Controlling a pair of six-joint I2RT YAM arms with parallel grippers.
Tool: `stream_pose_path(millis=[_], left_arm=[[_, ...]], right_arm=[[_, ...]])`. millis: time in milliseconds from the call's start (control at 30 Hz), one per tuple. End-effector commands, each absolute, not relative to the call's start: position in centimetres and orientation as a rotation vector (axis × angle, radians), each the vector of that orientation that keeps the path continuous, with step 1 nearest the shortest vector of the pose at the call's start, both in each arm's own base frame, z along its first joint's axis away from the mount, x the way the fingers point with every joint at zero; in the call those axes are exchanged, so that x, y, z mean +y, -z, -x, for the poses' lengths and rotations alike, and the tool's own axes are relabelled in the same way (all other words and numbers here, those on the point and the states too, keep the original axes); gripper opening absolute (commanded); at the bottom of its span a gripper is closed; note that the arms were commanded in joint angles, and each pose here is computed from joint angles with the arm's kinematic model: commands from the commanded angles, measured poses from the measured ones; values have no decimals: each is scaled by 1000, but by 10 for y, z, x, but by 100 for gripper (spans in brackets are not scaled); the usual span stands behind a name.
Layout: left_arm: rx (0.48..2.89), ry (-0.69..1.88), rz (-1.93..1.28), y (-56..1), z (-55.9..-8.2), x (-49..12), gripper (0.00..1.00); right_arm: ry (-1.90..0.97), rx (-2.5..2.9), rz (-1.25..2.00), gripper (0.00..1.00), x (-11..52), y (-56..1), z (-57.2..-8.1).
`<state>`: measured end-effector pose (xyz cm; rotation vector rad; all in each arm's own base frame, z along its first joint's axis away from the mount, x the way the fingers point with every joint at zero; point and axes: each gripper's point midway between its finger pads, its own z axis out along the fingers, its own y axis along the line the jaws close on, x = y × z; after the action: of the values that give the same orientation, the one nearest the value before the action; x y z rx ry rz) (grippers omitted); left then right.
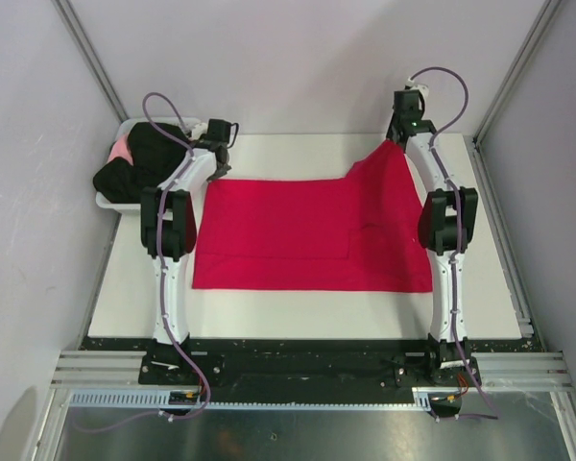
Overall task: Fold and stack the t-shirts
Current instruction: Grap the side of the flattened tshirt furthest away from the robot with both arms, then fold the other side of the tshirt into a rectangle
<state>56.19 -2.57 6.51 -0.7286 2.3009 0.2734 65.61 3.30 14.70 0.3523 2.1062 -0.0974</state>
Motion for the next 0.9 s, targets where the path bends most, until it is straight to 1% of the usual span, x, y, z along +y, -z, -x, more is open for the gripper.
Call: stream_pose_path(millis=[0, 233, 533, 667, 767, 867], left_arm=[[2209, -209, 707, -117, -573, -23, 0], [2265, -218, 714, -108, -541, -21, 0], [2283, -219, 714, -105, -488, -16, 0], [2299, -233, 701, -97, -465, -13, 0], [2318, -250, 695, -88, -445, -9, 0], [2331, -248, 688, -81, -432, -9, 0]], right_arm=[[111, 2043, -396, 0, 22, -198, -639], [88, 2102, -440, 0, 28, -199, -584], [83, 2226, -536, 0, 24, -170, -485], [67, 2304, -575, 0, 26, -147, -440], [74, 2343, -598, 0, 24, -131, -411], [72, 2368, -605, 0, 23, -117, -394]])
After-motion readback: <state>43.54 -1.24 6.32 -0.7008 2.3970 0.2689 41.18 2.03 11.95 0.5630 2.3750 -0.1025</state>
